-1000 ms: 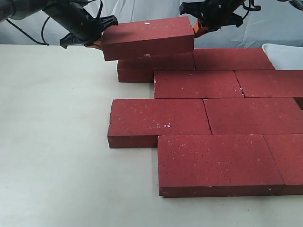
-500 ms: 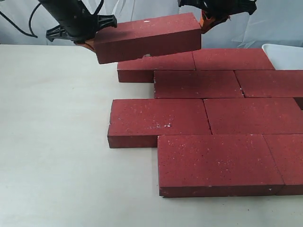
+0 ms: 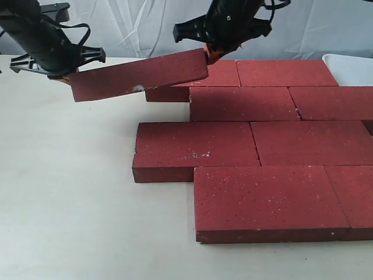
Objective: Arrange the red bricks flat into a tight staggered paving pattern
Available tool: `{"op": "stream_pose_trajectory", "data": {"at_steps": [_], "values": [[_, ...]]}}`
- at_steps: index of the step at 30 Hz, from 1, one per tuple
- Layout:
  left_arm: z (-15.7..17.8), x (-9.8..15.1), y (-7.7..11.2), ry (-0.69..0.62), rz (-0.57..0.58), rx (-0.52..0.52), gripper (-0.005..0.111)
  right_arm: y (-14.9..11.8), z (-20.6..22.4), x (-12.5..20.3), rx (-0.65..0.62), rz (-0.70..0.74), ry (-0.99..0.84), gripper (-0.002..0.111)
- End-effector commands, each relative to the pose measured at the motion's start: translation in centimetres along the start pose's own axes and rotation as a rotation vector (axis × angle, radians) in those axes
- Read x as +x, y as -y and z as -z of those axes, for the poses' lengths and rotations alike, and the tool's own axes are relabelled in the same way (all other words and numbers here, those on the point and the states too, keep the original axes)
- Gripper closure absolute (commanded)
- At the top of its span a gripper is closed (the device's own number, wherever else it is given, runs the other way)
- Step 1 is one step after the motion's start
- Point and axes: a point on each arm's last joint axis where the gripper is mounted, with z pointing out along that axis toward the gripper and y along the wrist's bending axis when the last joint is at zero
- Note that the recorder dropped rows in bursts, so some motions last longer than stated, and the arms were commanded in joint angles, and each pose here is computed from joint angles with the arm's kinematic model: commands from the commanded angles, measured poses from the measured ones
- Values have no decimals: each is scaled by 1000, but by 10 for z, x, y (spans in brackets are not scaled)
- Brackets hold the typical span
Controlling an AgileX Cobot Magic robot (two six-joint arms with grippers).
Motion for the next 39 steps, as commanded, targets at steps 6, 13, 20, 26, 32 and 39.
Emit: {"op": "stream_pose_trajectory", "data": {"at_steps": [6,13,20,26,32,39], "values": [[-2,-10,-29,143,96,17,107,-40,-55,-3,-136,-41,89,109],[-8,-11,-57,229,115,-31,107,-52,-92,-1,-158,-47,137,109],[-40,2,-81,143,154,-76,107,-62,-116,3,-169,-41,173,109],[-53,6,-89,101,156,-95,107,-60,-127,8,-152,-27,134,109],[-50,5,-105,112,113,-146,107,-53,-127,12,-82,42,95,109],[-46,9,-130,61,177,-176,107,-36,-126,13,24,42,51,109]]}}
